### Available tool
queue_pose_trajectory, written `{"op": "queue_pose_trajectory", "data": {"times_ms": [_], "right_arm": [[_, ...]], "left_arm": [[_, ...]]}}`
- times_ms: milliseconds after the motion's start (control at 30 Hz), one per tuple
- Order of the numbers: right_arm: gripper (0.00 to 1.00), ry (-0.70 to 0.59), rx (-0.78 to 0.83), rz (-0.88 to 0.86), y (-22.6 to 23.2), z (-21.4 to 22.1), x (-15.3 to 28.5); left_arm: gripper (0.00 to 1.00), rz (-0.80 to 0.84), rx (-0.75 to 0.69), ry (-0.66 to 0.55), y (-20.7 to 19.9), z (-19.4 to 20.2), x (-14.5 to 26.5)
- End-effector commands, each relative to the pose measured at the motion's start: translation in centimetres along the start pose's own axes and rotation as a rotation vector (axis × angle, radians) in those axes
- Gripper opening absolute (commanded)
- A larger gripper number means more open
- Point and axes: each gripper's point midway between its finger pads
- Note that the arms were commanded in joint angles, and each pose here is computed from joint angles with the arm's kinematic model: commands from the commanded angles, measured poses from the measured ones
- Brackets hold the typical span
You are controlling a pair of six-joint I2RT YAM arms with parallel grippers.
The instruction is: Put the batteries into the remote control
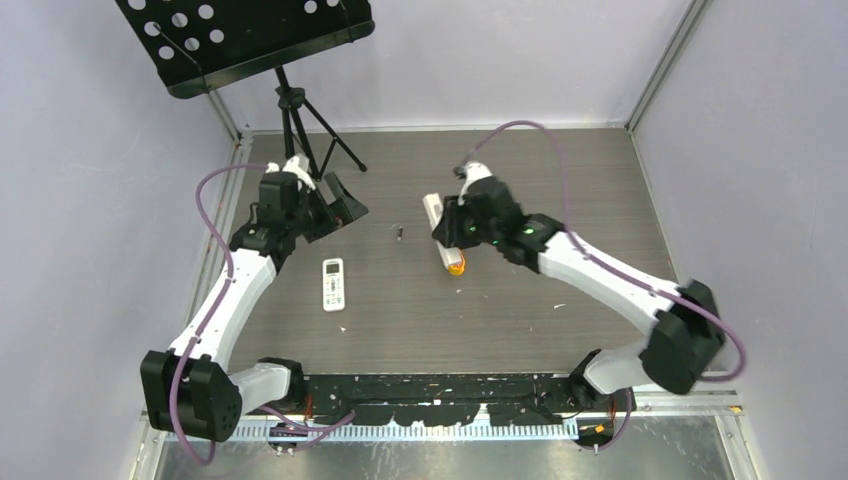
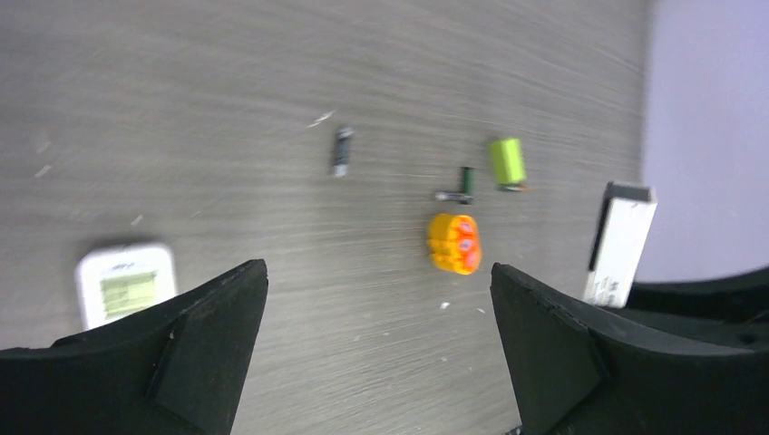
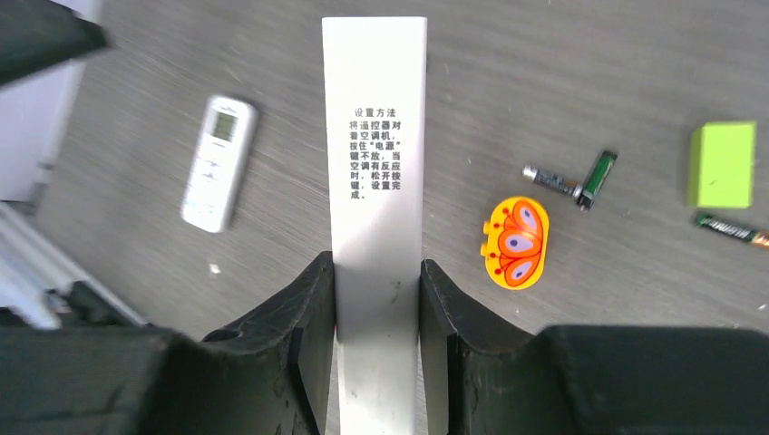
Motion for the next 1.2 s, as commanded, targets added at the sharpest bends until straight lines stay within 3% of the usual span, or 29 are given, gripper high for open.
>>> {"op": "queue_pose_trajectory", "data": {"times_ms": [0,133,233,533,767,933,1167], "right_arm": [[0.07,-0.164,0.003,-0.237,1.8,-4.5,5.8],[0.07,-0.208,0.021,-0.397,3.1,-5.4,10.1],[0.07,-0.200,0.059,-0.539,5.2,-5.0,12.4],[0.06,-0.124,0.113,-0.771,8.2,-3.2,15.8],[0.05,-0.077,0.129,-0.858,9.2,-1.7,16.5],[0.05,-0.067,0.165,-0.875,9.9,-1.4,16.6],[0.05,-0.085,0.196,-0.929,11.0,-1.7,17.5]], "left_arm": [[0.94,0.453,-0.245,0.091,-8.6,0.3,2.6],[0.93,0.804,-0.388,0.192,-12.9,2.7,6.5],[0.92,0.980,-0.446,0.220,-15.0,3.7,8.9],[0.92,1.202,-0.580,0.428,-15.6,10.2,13.0],[0.84,1.258,-0.640,0.465,-16.0,12.4,14.5],[0.71,1.224,-0.568,0.503,-16.6,12.6,14.4],[0.61,1.230,-0.530,0.537,-17.1,13.5,15.8]]}}
Point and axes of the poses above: each gripper's point midway between its finger pads, its own x axis back along the fingers, its own y axis along the line the jaws close on, z = x × y, and after that the axes turned 9 degrees about x, right-handed
